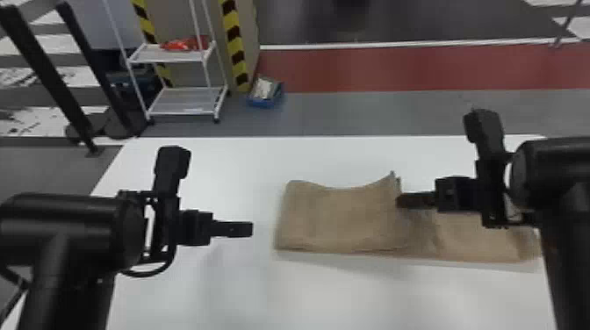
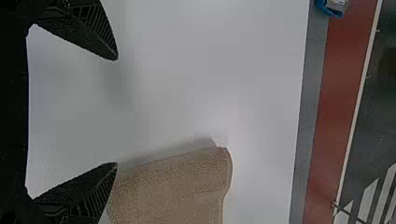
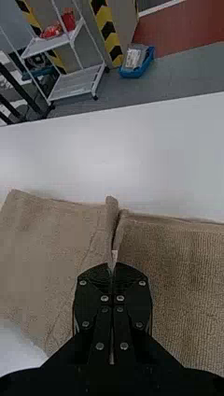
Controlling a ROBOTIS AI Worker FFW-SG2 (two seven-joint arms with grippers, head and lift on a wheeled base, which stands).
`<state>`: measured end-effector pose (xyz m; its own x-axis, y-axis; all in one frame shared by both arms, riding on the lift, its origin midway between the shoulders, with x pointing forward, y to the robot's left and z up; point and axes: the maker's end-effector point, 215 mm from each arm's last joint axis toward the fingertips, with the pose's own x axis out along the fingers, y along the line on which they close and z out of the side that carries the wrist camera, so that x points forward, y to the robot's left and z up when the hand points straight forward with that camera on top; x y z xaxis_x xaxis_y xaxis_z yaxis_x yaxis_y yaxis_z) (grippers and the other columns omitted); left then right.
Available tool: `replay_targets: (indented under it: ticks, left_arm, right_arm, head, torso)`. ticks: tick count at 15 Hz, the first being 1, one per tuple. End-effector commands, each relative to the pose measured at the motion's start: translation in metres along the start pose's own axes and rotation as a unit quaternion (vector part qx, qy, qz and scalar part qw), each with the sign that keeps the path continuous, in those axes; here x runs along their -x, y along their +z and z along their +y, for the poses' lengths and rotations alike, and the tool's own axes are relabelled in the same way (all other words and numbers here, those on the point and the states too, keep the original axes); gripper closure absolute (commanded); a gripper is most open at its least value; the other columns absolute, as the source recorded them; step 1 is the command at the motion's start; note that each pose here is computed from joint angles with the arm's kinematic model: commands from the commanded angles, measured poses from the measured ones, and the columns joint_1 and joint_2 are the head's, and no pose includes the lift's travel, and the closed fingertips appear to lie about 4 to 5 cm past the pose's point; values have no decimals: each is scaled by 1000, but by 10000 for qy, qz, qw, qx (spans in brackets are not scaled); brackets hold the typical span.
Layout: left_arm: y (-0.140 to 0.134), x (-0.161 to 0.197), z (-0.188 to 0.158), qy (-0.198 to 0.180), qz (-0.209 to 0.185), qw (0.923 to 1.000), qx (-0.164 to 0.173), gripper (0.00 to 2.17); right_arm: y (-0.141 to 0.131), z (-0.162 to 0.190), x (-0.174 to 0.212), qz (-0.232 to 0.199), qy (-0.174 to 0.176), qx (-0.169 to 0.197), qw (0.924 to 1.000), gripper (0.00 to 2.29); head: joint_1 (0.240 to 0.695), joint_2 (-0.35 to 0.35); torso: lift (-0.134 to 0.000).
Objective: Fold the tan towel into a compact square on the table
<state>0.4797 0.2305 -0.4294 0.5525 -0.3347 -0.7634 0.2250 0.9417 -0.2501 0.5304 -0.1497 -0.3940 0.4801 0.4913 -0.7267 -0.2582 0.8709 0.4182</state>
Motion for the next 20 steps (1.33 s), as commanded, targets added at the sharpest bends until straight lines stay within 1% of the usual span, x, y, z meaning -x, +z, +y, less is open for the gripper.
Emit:
replay_targets:
  ticks: [1,2,5,6,8,9,11,12,14,16,18,20]
  left_arm:
    - [0,1,3,14,-14,10000,34,76]
    - [4,2,4,21,-87,10000,6,76]
    - [12,3,4,-5,-208,9998,-14,76]
    - [14,3,2,-23,-221,9998,-20,76]
    - [15,2,-2,-43,-239,9997,-31,76]
    - [14,2,-2,-43,-232,9997,-28,76]
    - [13,3,0,-31,-228,9997,-6,76]
    - [13,3,1,-21,-222,9998,-1,76]
    - [13,4,2,-15,-234,9997,-14,80]
    - [13,2,-2,-43,-225,9997,-25,80]
    - [11,1,-5,-61,-204,9998,-28,80]
    - [8,2,-1,-37,-188,9998,1,80]
  right_arm:
    - [21,2,19,-323,185,-160,9992,1332]
    - [16,0,20,-326,276,-260,9987,1332]
    - [-17,-15,5,-10,201,-498,9986,1328]
    - [-20,-15,2,35,212,-526,9984,1332]
    - [-23,-14,-1,78,184,-489,9986,1328]
    - [-17,-12,4,-1,119,-386,9992,1328]
    - [14,-3,27,-448,235,-284,9983,1328]
    - [22,-6,39,-642,288,-338,9969,1328]
    - [21,-15,45,-724,330,-495,9956,1328]
    - [1,-27,32,-486,260,-666,9963,1328]
    - [-14,-28,22,-295,272,-738,9965,1328]
    - [-15,-31,22,-297,252,-772,9963,1328]
  head:
    - [695,90]
    - [695,88]
    - [695,83]
    - [695,81]
    - [695,77]
    - [695,75]
    - [695,74]
    - [695,73]
    - [695,66]
    - [695,58]
    - [695,45]
    - [695,44]
  torso:
    - [-124]
    - [-124]
    - [-124]
    - [-124]
    - [-124]
    - [-124]
    - [-124]
    - [-124]
    - [-124]
    - [-124]
    - [-124]
    - [-124]
